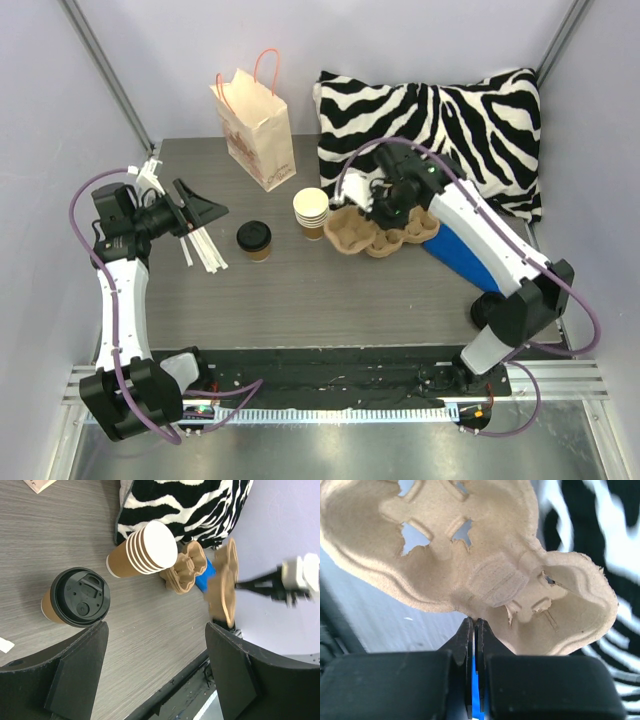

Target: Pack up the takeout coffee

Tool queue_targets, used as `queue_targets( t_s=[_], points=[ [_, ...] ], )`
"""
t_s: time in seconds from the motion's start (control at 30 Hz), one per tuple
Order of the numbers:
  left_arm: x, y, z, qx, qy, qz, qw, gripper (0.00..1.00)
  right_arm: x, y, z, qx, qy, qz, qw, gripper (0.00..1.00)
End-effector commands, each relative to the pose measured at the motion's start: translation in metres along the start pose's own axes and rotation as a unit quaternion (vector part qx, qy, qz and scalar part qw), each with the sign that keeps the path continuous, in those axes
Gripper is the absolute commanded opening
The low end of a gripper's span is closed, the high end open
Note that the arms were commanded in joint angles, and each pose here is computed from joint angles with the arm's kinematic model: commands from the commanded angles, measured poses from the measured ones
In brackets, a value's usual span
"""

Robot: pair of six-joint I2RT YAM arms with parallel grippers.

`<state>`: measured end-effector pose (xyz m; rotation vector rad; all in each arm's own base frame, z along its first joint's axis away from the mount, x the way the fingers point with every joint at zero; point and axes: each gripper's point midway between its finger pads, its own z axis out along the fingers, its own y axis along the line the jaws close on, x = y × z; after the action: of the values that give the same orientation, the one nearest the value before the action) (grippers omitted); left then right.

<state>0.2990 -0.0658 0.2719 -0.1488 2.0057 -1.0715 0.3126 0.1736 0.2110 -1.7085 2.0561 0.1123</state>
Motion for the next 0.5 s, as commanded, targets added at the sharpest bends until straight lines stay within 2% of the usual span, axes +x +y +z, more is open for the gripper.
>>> queue_targets(
  t_s=[0.0, 0.17, 0.27, 0.47],
  points=[
    [-0.020, -0.020, -0.006, 0.012, -0.026, 0.023, 0.999, 0.83, -0.035, 0.060, -0.015, -0.036, -0.026, -0.053, 0.998, 0.01],
    [-0.030, -0.019, -0.006, 0.010, -0.032, 0.006, 0.999, 0.83, -0.074, 0.132, -0.008, -0.098, -0.040, -0.138, 0.985, 0.01],
    [-0.039, -0.012, -0.006, 0.006, -0.029, -0.008, 1.000, 0.84, -0.091, 0.159, 0.010, -0.117, -0.038, -0.193, 0.974, 0.01],
    [-0.044, 0.004, -0.010, -0.001, -0.004, -0.050, 0.999, 0.87, -0.122, 0.183, 0.059, -0.130, -0.037, -0.264, 0.955, 0.01]
  ],
)
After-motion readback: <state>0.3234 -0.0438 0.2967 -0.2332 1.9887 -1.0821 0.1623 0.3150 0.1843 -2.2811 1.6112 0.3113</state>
